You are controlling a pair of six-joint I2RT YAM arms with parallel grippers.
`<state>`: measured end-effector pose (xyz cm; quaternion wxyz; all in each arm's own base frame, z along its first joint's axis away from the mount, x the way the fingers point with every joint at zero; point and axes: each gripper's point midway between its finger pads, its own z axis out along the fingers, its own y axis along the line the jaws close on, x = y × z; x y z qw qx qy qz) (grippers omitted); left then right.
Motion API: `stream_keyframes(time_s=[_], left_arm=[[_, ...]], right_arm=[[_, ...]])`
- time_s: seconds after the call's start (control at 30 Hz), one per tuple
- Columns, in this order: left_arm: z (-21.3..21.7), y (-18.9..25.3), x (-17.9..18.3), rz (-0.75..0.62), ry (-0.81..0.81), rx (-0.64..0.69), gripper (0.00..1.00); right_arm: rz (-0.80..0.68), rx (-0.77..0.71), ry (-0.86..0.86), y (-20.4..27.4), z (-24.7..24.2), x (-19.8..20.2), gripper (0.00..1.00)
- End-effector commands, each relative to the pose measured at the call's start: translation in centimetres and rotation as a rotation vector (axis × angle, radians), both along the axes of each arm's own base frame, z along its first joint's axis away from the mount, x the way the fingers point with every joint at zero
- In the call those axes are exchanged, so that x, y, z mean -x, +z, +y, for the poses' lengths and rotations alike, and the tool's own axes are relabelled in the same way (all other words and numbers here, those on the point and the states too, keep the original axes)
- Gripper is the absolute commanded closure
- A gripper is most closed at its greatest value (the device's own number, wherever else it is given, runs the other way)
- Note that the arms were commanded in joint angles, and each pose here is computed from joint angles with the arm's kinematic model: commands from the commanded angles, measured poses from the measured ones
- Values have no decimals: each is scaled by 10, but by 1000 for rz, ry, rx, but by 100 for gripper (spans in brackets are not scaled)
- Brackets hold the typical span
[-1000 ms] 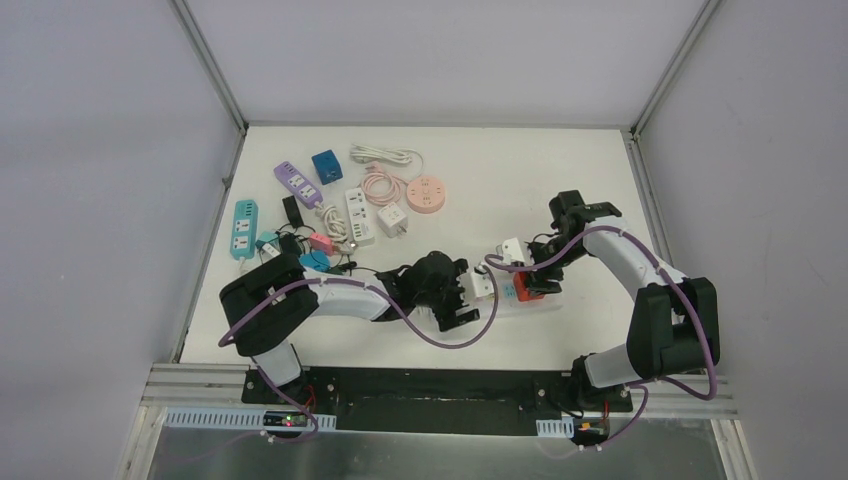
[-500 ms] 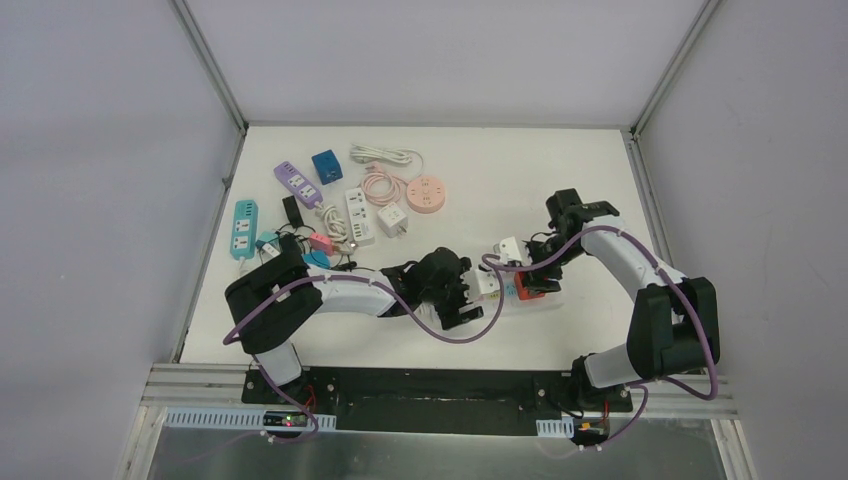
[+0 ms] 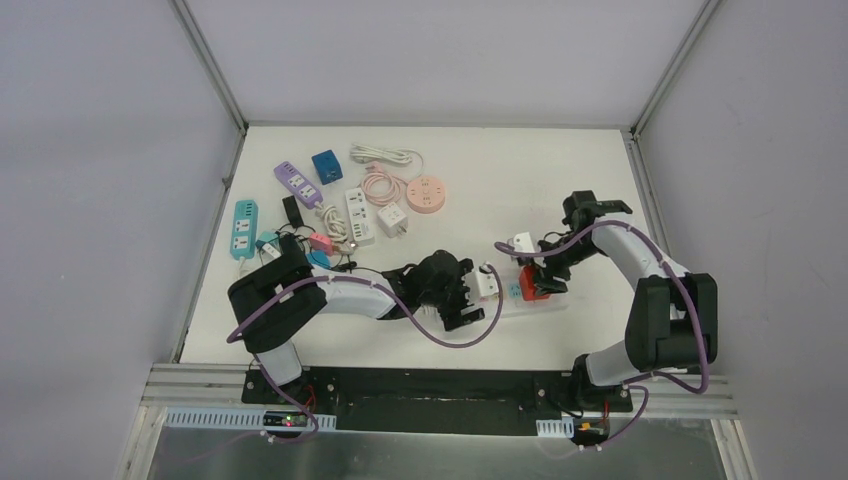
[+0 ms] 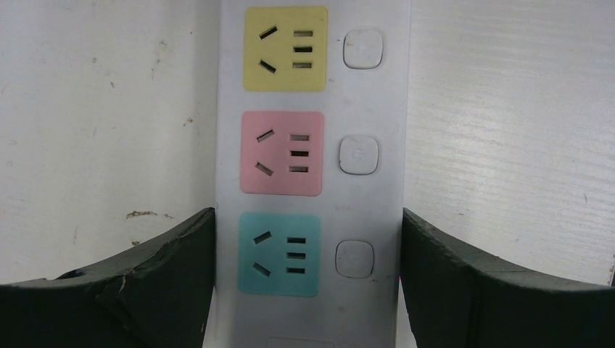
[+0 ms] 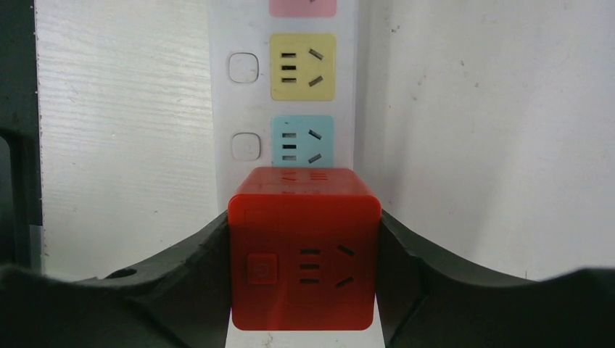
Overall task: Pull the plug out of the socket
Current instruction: Remove the plug from the socket.
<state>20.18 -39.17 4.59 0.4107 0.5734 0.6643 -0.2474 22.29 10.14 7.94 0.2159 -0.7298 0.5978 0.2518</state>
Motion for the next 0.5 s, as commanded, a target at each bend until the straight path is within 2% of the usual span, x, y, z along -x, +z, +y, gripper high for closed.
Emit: stream_keyframes(time_s=[0.0,0.13,0.23,0.47], left_arm=[[15,-37,4,66,40,-123,100],[16,-39,2,63,39,-141,100],[18,-40,3,64,46,-145,100],[26,-41,3,59,62,-157,100]], right_arm=[[-10,-100,76,19,47,13,100],[6,-126,115,31,64,19,100],[-4,-73,91,25,51,15,100],[6,-80,-11,22,6,4,100]])
